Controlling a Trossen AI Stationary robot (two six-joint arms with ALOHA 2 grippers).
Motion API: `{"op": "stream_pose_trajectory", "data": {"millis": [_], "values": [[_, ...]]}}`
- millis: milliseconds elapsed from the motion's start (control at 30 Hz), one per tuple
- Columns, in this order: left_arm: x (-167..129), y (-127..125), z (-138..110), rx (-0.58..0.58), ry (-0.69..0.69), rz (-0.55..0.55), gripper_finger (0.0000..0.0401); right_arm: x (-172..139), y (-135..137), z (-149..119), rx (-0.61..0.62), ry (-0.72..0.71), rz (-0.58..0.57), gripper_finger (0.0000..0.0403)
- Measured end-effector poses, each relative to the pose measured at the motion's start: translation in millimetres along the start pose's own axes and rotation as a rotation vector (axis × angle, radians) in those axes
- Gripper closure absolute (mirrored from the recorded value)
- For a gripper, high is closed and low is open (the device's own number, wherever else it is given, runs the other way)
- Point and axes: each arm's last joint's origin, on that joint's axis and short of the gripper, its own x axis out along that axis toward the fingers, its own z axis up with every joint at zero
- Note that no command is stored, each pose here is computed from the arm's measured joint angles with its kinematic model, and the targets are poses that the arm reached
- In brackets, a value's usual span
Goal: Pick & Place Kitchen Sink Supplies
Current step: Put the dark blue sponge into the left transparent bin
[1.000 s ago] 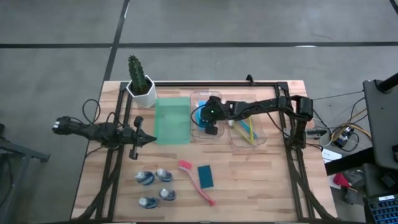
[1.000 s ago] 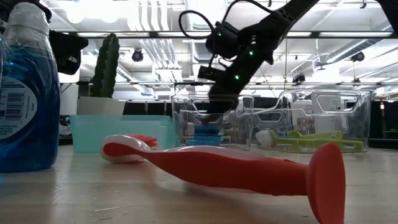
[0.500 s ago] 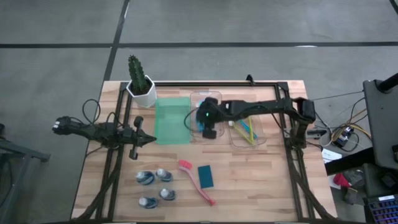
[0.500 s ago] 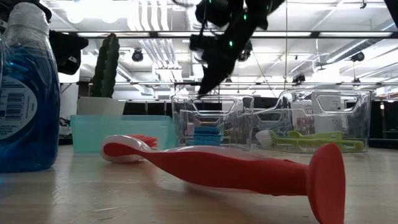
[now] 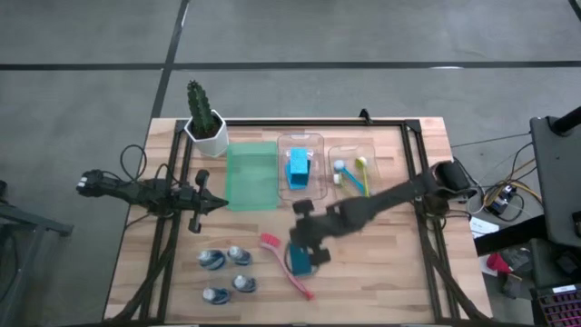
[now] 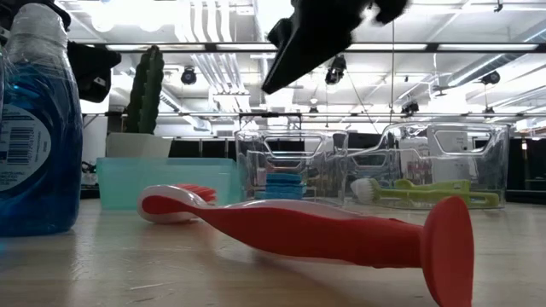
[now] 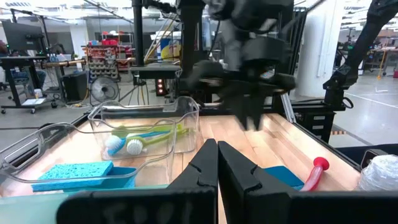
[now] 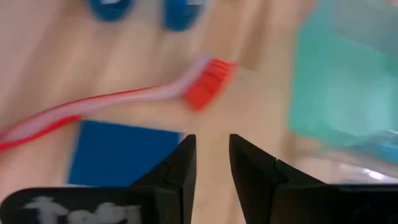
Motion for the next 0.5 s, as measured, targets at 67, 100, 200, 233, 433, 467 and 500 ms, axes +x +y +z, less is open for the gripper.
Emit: {"op": "stream_pose_trajectory", "data": {"millis": [67, 100, 200, 233, 433, 467, 500], "values": [[0.0, 0.0, 0.0, 0.0, 0.0, 0.0, 0.0398, 0.0, 20.7, -0.5, -0.014, -0.022, 0.029, 0.0311], [0.0, 0.0, 0.0, 0.0, 0.0, 0.0, 0.0398, 0.4, 30.4, -1.5, -0.018, -0.036, 0.044, 0.0307], [0.0, 0.0, 0.0, 0.0, 0.0, 0.0, 0.0398, 3.1, 56.3, -6.7, -0.034, -0.083, 0.07, 0.0289], [0.0, 0.0, 0.0, 0.0, 0.0, 0.0, 0.0398, 4.4, 62.9, -9.8, -0.03, -0.09, 0.059, 0.0281], [0.0, 0.0, 0.0, 0.0, 0.0, 0.0, 0.0398, 13.3, 76.5, -28.5, 0.053, -0.083, 0.002, 0.0232], [0.0, 0.0, 0.0, 0.0, 0.0, 0.0, 0.0398, 15.7, 77.1, -32.2, 0.071, -0.084, 0.003, 0.0228], [0.0, 0.0, 0.0, 0.0, 0.0, 0.0, 0.0398, 18.1, 77.6, -36.6, 0.088, -0.079, 0.006, 0.0224]]}}
